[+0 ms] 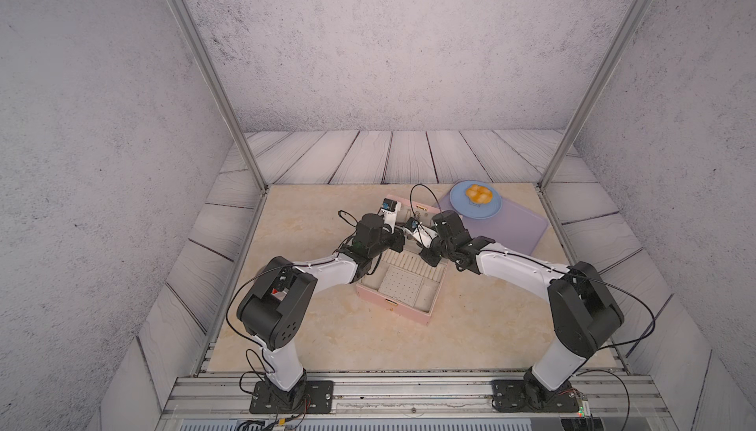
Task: Put jewelry chain into jewelry box
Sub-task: Adjust the necklace in the storage slot.
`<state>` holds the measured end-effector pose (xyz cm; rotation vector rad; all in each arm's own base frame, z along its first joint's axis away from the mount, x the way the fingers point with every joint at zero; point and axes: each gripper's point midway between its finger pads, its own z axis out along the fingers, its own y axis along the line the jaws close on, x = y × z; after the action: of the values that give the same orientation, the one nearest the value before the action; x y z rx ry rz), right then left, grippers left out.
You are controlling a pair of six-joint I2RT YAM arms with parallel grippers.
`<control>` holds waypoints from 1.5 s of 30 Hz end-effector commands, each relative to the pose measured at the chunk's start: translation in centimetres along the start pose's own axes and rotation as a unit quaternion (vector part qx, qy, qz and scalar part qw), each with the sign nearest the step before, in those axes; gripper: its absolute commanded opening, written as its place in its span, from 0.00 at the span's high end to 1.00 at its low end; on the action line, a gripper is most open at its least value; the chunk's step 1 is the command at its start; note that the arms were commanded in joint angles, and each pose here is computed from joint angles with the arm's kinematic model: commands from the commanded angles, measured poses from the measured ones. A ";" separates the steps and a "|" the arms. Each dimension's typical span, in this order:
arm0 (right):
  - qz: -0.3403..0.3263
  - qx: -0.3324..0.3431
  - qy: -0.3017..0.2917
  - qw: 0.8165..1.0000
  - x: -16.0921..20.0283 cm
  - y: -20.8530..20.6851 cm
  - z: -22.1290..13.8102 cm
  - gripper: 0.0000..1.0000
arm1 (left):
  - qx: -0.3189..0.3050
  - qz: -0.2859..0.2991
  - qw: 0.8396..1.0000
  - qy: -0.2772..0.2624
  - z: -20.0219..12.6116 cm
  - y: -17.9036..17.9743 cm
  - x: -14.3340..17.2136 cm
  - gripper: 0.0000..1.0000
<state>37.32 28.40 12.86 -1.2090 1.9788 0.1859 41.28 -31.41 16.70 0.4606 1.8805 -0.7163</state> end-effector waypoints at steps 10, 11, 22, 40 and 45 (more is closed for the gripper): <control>-0.003 -0.012 -0.014 1.000 -0.6 0.6 -1.1 1.00 | -0.005 0.007 1.000 -0.005 -0.3 -0.2 -0.7 0.83; -0.003 -0.012 -0.015 1.000 -0.7 0.5 -1.1 1.00 | -0.004 0.007 1.000 -0.007 -0.3 -0.3 -0.8 0.83; 0.003 -0.008 -0.031 0.999 -1.3 0.4 -1.6 1.00 | 0.033 0.002 0.999 -0.032 -4.0 -2.4 -2.7 0.80; 0.001 -0.006 -0.068 0.998 -3.2 0.2 -3.1 1.00 | -0.018 -0.041 0.999 -0.011 -8.2 -0.6 0.4 0.80; 0.002 0.010 -0.088 0.996 -3.8 -0.3 -3.8 0.96 | -0.020 -0.044 0.999 -0.003 -8.2 -0.3 1.1 0.79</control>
<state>36.04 27.96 13.41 -1.1958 1.9648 0.2225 35.11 -26.61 18.67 0.3674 1.9047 -0.7405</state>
